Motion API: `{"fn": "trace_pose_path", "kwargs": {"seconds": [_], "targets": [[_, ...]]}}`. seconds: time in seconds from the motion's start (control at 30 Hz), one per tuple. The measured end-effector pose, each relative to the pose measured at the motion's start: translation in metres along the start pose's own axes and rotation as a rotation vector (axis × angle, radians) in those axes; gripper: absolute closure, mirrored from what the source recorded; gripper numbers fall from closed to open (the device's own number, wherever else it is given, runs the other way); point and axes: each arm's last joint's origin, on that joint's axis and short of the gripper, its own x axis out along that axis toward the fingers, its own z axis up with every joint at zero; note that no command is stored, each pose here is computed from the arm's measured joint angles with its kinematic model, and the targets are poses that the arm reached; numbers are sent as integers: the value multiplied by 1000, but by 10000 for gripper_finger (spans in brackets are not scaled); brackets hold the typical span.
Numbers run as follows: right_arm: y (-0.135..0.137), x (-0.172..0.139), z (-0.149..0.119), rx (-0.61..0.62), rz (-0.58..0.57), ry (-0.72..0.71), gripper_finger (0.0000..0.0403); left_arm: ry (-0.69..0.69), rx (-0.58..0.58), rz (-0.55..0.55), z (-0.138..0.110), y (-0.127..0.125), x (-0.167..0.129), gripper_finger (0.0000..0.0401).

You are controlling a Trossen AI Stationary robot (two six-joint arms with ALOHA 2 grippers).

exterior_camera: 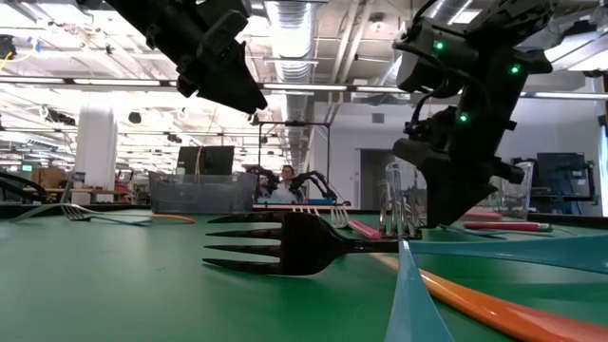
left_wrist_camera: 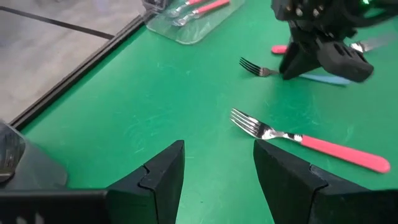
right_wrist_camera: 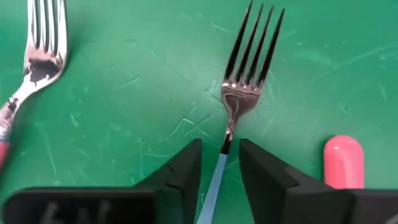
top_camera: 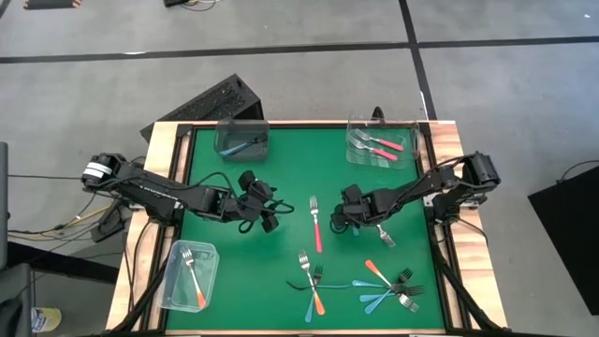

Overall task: Sort silverware by color (type)
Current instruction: Put the blue fork into the black bin

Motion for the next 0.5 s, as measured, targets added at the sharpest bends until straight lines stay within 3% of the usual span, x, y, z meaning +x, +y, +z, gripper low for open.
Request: {"fn": "trace_pose_path", "kwargs": {"seconds": [0.23,0.5], "targets": [[-4,3,1,-35,-6,-33,388,-65,-51,-14,-5,-1,4,221],[-2,1,1,-74,7,-147,382,-117,-88,-36,-17,1,8,221]]}}
